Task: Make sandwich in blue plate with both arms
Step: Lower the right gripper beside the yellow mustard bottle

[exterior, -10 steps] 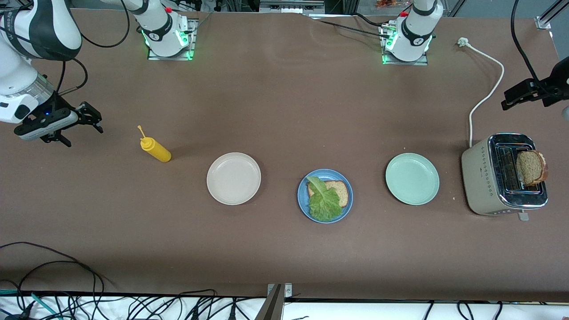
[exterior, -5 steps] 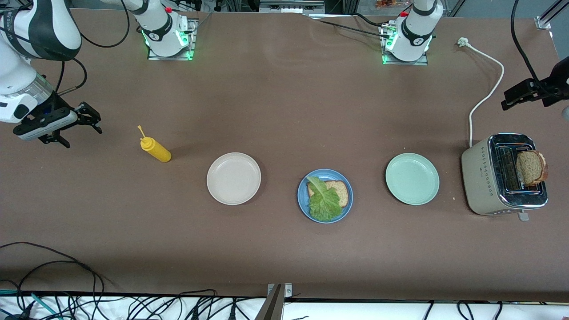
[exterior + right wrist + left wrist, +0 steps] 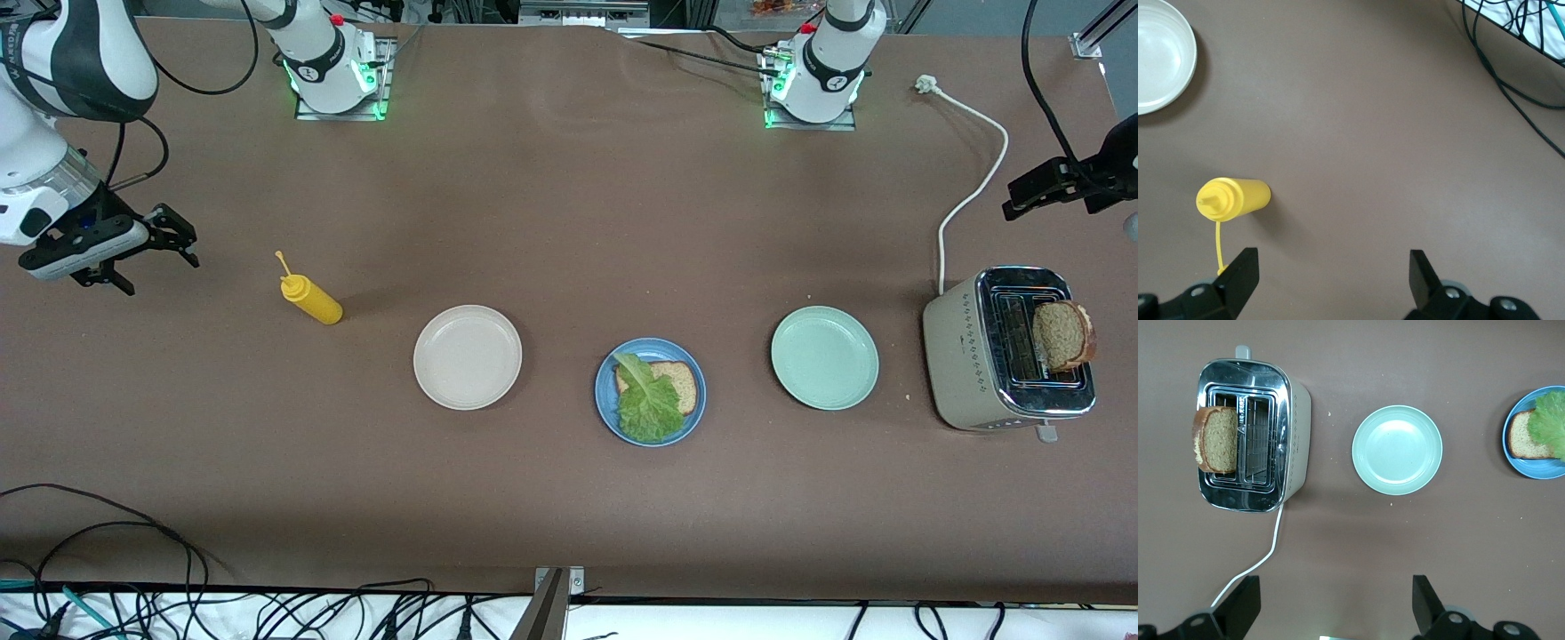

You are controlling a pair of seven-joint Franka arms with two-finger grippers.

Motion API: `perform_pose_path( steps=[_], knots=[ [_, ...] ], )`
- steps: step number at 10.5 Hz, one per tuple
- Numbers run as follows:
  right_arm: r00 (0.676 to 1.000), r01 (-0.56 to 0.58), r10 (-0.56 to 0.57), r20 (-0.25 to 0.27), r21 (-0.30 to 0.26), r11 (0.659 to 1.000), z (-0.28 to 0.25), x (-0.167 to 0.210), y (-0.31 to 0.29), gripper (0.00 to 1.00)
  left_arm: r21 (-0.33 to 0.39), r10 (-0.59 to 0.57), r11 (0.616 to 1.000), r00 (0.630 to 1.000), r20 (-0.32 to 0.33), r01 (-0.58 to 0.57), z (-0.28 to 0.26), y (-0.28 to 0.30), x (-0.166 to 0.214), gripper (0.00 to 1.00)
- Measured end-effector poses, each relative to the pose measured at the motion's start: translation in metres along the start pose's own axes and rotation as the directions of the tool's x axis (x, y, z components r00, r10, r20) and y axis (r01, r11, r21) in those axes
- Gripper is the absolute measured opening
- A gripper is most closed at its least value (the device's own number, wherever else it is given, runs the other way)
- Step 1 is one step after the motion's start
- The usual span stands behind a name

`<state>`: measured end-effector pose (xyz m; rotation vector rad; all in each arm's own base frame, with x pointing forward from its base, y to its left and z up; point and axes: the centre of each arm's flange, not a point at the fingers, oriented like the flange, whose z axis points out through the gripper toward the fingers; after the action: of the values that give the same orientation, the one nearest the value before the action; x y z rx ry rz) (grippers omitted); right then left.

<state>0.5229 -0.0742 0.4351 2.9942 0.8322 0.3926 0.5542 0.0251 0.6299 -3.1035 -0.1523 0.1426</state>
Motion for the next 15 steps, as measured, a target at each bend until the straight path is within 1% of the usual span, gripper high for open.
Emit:
perform_pose_path(
  steps=[4,8,12,13,15],
  knots=[
    [1.000,0.003,-0.003,0.003,-0.017,1.000,-0.005,-0.004,0.004,1.00,0.000,0.000,1.000,1.000,0.000,0.000,0.000,0.000,0.000,1.00],
    [1.000,-0.002,0.002,0.000,-0.017,1.000,-0.007,-0.004,0.002,1.00,0.000,0.001,1.000,1.000,0.000,-0.001,0.000,0.001,0.000,1.00],
    [1.000,0.008,-0.008,-0.007,0.019,1.000,0.004,-0.007,0.004,1.00,0.000,0.001,1.000,1.000,0.000,-0.001,0.000,0.001,0.000,1.00],
    [1.000,0.013,-0.012,-0.015,0.032,0.999,0.006,-0.006,0.002,1.00,0.000,0.001,1.000,1.000,0.000,-0.001,0.000,0.001,0.000,1.00],
    [0.998,0.033,-0.029,-0.050,0.081,0.996,0.014,-0.004,-0.001,1.00,0.000,0.001,1.000,1.000,0.000,-0.001,0.000,0.001,0.000,1.00]
  ],
)
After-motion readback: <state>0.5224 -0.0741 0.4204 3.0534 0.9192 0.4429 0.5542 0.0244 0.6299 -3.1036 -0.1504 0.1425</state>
